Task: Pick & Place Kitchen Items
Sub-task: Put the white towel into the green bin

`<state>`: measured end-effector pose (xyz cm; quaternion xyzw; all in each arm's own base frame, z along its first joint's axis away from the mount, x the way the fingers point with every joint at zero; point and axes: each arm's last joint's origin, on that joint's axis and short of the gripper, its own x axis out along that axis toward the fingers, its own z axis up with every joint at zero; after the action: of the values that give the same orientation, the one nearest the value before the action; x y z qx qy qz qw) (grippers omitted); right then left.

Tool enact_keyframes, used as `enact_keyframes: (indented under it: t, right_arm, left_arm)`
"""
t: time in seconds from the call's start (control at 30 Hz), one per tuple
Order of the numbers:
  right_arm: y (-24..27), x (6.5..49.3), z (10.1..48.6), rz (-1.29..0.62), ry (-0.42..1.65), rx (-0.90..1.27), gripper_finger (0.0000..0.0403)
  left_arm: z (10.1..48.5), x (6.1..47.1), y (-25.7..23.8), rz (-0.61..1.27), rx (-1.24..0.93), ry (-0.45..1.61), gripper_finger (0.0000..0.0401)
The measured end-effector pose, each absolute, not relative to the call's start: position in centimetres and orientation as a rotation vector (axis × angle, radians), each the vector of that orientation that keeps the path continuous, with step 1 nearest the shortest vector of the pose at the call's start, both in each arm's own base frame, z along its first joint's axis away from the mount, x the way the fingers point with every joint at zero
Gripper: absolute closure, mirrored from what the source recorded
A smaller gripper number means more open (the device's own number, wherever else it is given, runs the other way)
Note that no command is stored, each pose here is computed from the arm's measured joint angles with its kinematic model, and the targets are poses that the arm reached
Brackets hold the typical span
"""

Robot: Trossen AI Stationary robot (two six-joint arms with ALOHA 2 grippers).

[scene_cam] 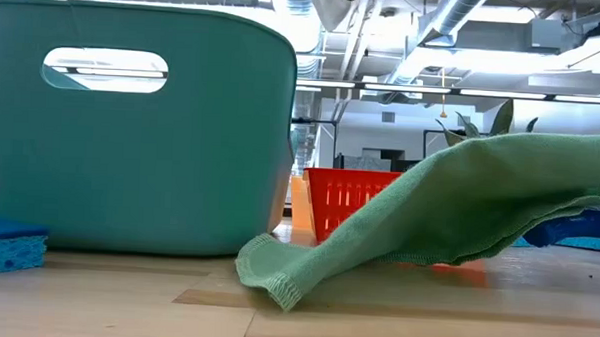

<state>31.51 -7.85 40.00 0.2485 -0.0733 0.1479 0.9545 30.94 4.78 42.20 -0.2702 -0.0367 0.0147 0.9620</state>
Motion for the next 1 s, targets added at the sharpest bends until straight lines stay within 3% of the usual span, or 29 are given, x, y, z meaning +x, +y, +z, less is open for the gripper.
enact_keyframes:
  t: [0.2, 0.6, 0.83, 1.0]
  right_arm:
    - [-8.3, 31.4, 40.0, 0.275, -0.153, 0.507, 0.0310]
    - [-8.7, 31.4, 39.6, 0.283, -0.124, 0.528, 0.0310]
    - [-8.6, 31.3, 39.7, 0.296, -0.110, 0.536, 0.0285]
    - [-8.5, 31.2, 39.9, 0.318, -0.116, 0.526, 0.0313]
  left_arm:
    - [42.1, 30.9, 4.9, 0.055, -0.544, -0.072, 0.0387]
    - [41.7, 30.5, 4.9, 0.105, -0.559, -0.016, 0.0347]
    - [42.3, 28.6, 4.9, 0.118, -0.557, 0.036, 0.0359]
    - [41.9, 28.6, 5.0, 0.136, -0.567, 0.071, 0.0332]
